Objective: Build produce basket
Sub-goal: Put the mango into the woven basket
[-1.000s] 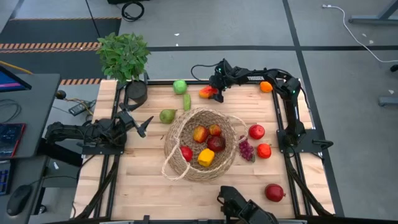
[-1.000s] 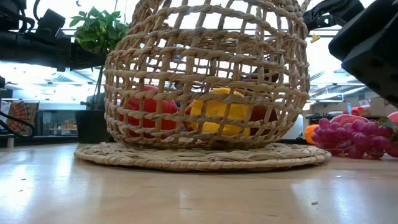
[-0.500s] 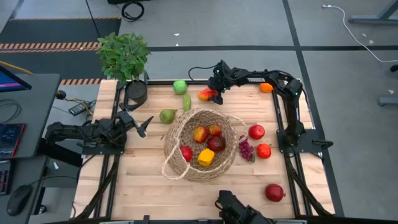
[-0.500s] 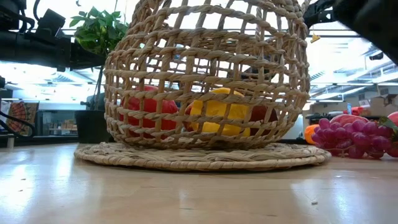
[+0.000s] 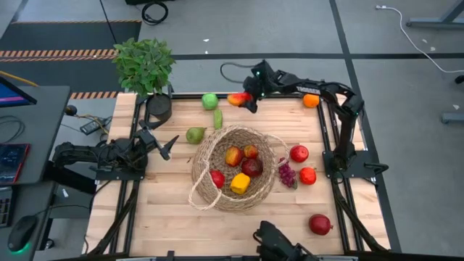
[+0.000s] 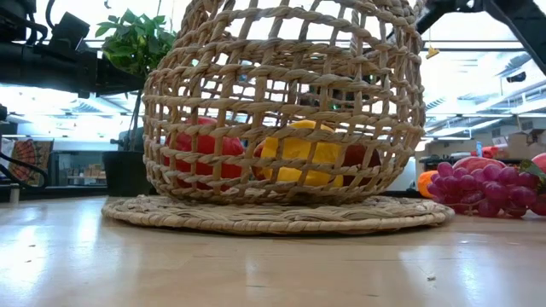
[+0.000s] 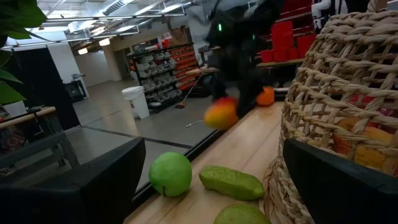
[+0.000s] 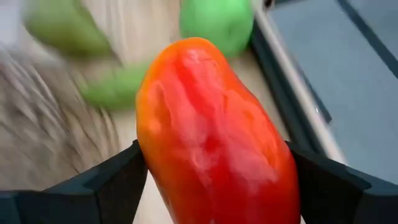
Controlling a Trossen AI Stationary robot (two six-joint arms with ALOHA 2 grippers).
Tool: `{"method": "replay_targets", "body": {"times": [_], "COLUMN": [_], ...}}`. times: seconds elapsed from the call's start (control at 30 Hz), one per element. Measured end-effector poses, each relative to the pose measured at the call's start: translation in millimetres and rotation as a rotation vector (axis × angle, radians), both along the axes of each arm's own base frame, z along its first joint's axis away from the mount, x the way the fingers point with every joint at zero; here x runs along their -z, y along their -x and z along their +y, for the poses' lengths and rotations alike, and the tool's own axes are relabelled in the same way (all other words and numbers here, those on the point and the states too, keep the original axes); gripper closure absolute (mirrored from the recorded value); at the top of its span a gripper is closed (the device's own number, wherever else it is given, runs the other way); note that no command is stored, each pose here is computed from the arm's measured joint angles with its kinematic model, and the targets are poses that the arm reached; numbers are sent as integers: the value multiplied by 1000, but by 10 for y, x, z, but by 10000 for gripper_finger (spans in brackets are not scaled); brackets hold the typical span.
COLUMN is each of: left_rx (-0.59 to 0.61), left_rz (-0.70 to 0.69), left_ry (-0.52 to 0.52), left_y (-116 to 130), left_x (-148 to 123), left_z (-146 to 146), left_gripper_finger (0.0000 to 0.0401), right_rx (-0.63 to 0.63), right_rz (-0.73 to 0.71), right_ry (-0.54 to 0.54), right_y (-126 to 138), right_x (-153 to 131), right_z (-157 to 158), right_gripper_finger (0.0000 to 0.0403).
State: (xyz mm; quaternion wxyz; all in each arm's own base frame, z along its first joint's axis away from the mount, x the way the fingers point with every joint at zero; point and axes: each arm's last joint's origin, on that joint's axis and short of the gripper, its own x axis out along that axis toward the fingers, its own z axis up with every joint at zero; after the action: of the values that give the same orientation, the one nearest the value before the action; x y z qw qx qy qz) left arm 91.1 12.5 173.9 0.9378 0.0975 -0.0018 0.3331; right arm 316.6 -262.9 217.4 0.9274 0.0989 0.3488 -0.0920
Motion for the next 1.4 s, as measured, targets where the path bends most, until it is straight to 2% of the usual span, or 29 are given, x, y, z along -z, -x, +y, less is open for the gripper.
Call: {"method": "replay_targets", "body": {"times": [0.2,0.3,0.4,0.53,0.77,0.97,1.4], "left_rx": [0,0,0,0,0,0,0], "left_rz": [0,0,0,0,0,0,0], "left_ry": [0,0,0,0,0,0,0], "left_y": [0,0,0,0,0,0,0], "left_x": [0,0,0,0,0,0,0], "left_z": [0,0,0,0,0,0,0], "left_gripper_finger": [13,13,13,13,13,13,13], "right_rx": [35,44,35,-17,-87,-119,-174], "right_rz": [-226,-340,-419,-498,-557,-558,-486], "right_ry": [-175,-223,-224,-153,-119,-98,-64], "right_y": [-14,-8,-3,-23,-94,-127,-150], "right_x": [-431,-680,-916,-1215,-1551,-1719,-1729], "right_z": [61,122,246,517,1130,1737,2741], "right_gripper_finger": [54,54,54,53,53,53,53]}}
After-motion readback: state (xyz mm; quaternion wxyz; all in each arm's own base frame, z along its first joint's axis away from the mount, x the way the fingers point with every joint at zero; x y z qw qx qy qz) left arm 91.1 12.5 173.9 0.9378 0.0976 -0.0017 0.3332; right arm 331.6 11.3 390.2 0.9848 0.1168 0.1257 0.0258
